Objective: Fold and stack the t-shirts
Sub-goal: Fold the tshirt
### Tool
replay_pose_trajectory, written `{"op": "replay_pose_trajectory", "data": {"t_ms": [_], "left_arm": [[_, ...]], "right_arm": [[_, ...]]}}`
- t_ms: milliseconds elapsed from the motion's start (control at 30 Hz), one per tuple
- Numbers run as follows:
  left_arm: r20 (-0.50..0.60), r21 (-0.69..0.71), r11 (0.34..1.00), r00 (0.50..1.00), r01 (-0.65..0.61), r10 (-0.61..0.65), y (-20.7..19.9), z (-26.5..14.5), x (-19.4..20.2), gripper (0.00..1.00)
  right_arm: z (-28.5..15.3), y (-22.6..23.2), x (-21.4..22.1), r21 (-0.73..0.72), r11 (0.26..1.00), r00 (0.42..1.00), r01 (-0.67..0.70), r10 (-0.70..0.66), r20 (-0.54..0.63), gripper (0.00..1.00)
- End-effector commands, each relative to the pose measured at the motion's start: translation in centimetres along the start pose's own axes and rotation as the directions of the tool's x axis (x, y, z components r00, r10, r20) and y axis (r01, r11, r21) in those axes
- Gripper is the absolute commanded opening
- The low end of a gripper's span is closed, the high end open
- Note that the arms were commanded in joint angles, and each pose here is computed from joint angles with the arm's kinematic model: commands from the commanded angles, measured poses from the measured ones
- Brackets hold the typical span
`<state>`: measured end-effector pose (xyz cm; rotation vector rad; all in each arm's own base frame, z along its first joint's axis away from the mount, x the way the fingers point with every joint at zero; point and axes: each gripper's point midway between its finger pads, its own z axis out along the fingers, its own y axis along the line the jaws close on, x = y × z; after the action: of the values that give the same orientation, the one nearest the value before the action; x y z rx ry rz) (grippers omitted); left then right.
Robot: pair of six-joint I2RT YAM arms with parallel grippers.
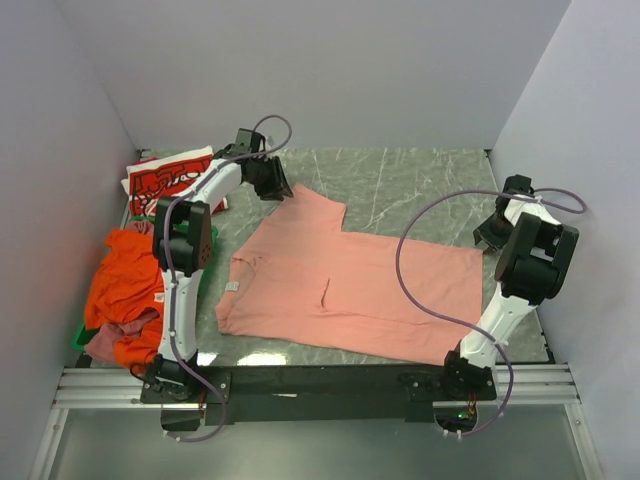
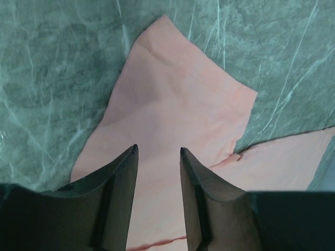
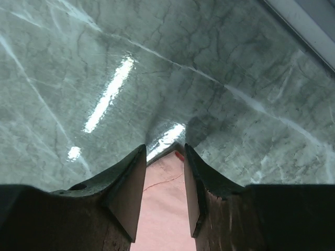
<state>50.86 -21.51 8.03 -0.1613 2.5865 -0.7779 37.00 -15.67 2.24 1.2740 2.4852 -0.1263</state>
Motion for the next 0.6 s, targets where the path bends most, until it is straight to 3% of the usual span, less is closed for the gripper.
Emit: {"op": "replay_pose_trajectory", "data": {"t_ms": [0, 333, 567], "left_arm": [[0.087, 0.052, 0.998, 0.996, -0.028, 0.023, -2.5, -1.0, -3.2, 0.44], [0.097, 0.056, 0.998, 0.995, 0.003, -0.008, -2.2, 0.2, -3.7, 0.44], [0.140, 0.033, 0.999, 0.990, 0.002, -0.006, -1.6, 1.7, -4.9, 0.44]], "right_arm": [[-0.4, 0.1, -1.4, 0.006, 1.000, 0.999, -0.003, 0.002, 0.037, 0.42], [0.2, -1.9, 0.7, 0.069, 0.998, 1.000, 0.011, -0.011, -0.001, 0.39], [0.7, -1.7, 1.5, 0.056, 0.998, 0.999, 0.009, -0.007, -0.032, 0.28]]}}
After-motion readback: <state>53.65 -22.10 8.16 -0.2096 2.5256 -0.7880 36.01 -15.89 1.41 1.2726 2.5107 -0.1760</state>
